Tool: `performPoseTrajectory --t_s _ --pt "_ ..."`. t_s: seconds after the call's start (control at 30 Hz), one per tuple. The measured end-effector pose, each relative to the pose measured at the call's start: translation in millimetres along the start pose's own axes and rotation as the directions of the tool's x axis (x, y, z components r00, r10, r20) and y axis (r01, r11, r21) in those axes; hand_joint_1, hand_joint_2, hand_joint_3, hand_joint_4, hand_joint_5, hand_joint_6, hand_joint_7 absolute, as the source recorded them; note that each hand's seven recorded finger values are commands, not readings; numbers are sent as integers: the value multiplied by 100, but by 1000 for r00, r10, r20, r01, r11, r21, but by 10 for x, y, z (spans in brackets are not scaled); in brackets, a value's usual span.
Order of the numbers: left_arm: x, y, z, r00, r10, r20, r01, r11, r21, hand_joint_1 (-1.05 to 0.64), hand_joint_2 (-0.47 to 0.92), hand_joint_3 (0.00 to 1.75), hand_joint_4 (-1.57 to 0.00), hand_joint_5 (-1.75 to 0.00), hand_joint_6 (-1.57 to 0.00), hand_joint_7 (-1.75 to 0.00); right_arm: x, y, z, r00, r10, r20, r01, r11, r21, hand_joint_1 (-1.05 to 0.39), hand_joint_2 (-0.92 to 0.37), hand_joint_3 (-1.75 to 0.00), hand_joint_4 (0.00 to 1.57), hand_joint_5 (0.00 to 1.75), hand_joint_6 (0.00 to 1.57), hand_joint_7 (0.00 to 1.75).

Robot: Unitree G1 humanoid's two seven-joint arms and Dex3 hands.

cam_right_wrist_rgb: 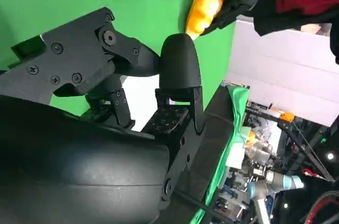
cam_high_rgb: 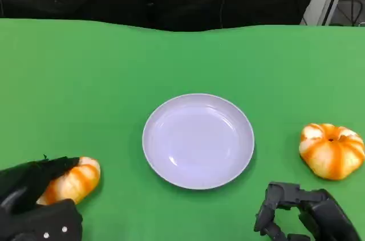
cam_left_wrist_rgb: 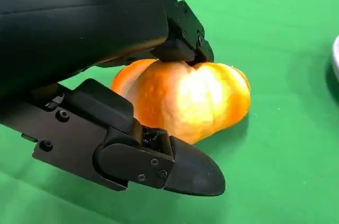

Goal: Grasp the bread from the table and place it into the plate.

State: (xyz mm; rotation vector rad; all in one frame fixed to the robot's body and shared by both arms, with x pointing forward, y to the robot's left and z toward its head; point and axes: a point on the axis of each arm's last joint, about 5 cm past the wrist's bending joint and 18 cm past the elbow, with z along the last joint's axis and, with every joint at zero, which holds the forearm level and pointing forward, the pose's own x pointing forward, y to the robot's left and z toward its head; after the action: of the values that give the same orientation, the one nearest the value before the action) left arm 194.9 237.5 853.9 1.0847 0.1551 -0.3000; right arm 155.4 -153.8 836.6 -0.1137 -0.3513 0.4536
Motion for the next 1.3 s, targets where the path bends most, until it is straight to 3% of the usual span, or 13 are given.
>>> performPoseTrajectory --t_s 0.13,0.23,0.33,0.47,0.57,0.7,0.73,0.77,0.8,0.83,0.87,0.97,1.3 --pt "51 21 -3 1000 -13 4 13 1000 10 -74 91 7 -58 -2 -52 -1 4 -1 7 1000 -3 5 3 1000 -2 -23 -62 -91 80 157 79 132" --pt "61 34 -6 1000 -28 6 28 999 20 -42 85 1 -55 0 -51 0 12 -3 16 1000 -4 6 4 1000 -2 -24 -63 -90 79 157 79 133" --pt "72 52 -5 998 -55 12 54 998 22 -59 90 2 -52 0 -51 0 15 -3 17 1000 -6 2 6 1000 -1 -23 -63 -91 79 157 79 133" --pt "63 84 -23 997 -80 16 79 996 35 -65 91 1 -50 0 -51 0 16 -2 17 1000 -9 2 9 1000 -3 -22 -63 -91 80 158 79 133" --pt "63 101 -26 996 -93 15 92 995 33 -37 85 0 -50 -2 -57 -2 16 -1 17 1000 -9 2 9 1000 -3 -24 -62 -90 80 158 79 132" --pt "73 125 -10 994 -107 2 107 994 37 -31 84 0 -52 -2 -60 -2 16 -1 17 1000 -9 2 9 1000 -3 -24 -62 -90 80 157 79 132" --pt "74 126 -4 994 -108 1 108 993 38 -25 84 0 -61 -6 -68 -6 16 -1 17 1000 -9 2 9 1000 -3 -24 -62 -90 80 157 79 132" --pt "75 126 -1 994 -109 0 109 993 39 -14 85 1 -52 -70 -61 -54 16 -1 17 1000 -9 2 9 1000 -3 -23 -62 -90 79 157 78 132" --pt "75 125 -1 995 -95 -3 96 995 38 -9 86 1 -39 -116 -50 -94 16 -1 17 1000 -9 2 9 1000 -2 -23 -62 -90 79 157 78 133" --pt "71 114 -2 998 -70 -6 70 997 37 -6 87 1 -32 -141 -43 -115 16 0 17 1000 -9 2 9 1000 -2 -23 -62 -90 79 157 78 133" --pt "70 95 1 999 -37 -10 37 999 31 -4 87 1 -42 -161 -39 -147 16 0 17 1000 -9 2 9 1000 -2 -23 -62 -91 80 156 78 133" --pt "56 23 15 999 37 -14 -37 999 4 -3 85 1 -56 -173 -40 -172 17 1 18 1000 -8 3 8 1000 -2 -23 -62 -91 80 156 78 133" --pt "37 -100 26 985 173 11 -172 984 -52 -9 82 1 -67 -175 -49 -175 18 3 18 1000 -9 3 9 1000 -1 -24 -62 -91 80 156 79 133"
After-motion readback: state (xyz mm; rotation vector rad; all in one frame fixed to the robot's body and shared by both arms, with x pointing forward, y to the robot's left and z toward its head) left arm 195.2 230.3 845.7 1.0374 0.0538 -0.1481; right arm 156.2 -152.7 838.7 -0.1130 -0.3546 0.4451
